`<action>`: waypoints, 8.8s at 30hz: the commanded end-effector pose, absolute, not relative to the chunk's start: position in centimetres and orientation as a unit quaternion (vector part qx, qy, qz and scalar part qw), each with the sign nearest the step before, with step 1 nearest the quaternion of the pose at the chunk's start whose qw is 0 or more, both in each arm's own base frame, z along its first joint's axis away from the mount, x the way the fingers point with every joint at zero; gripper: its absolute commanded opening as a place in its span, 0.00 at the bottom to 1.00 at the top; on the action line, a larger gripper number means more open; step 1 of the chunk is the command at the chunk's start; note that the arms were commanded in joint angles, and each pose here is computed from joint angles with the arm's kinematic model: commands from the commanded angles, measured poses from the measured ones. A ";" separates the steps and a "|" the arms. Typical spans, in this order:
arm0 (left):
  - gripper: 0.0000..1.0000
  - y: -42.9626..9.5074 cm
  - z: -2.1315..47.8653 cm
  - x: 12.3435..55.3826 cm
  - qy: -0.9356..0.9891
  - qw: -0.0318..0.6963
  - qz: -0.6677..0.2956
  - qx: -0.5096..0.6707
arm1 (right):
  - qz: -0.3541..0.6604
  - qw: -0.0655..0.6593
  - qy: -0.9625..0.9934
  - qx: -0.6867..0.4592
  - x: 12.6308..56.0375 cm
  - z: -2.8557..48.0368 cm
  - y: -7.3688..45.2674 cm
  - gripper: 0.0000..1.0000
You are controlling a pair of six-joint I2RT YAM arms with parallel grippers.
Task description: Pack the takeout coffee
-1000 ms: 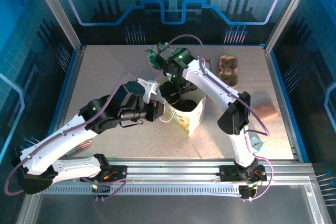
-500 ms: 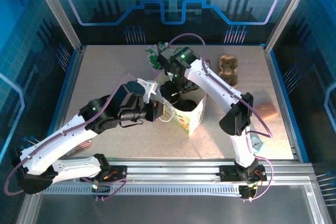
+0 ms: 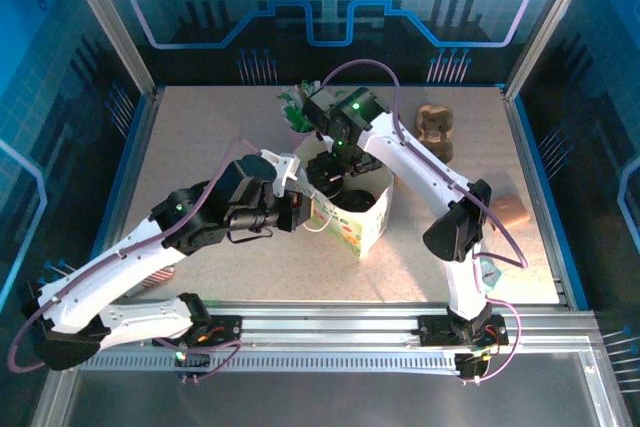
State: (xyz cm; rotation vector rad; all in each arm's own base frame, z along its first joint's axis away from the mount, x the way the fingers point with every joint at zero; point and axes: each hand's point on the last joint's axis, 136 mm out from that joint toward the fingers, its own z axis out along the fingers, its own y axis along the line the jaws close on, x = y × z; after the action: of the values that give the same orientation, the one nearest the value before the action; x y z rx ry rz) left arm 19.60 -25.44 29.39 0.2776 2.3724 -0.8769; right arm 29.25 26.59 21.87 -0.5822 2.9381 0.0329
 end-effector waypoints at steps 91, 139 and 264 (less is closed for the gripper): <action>0.40 -25.1 33.0 20.1 0.881 0.327 -0.325 0.103 | 0.163 0.236 0.940 -0.185 24.9 37.8 23.1 1.00; 0.84 -22.5 40.2 40.9 0.864 0.399 -0.297 0.075 | 0.207 0.398 0.889 -0.091 25.0 38.0 15.6 1.00; 0.99 -9.8 33.6 28.6 0.857 0.479 -0.183 -0.059 | 0.151 0.287 0.942 -0.090 44.2 28.6 25.8 0.32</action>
State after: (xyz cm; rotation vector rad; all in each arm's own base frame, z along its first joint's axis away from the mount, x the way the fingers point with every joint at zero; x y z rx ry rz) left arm 28.96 -10.63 34.25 -0.1362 2.0832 -0.4985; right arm 44.36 25.75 28.00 -0.2386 2.5158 0.3906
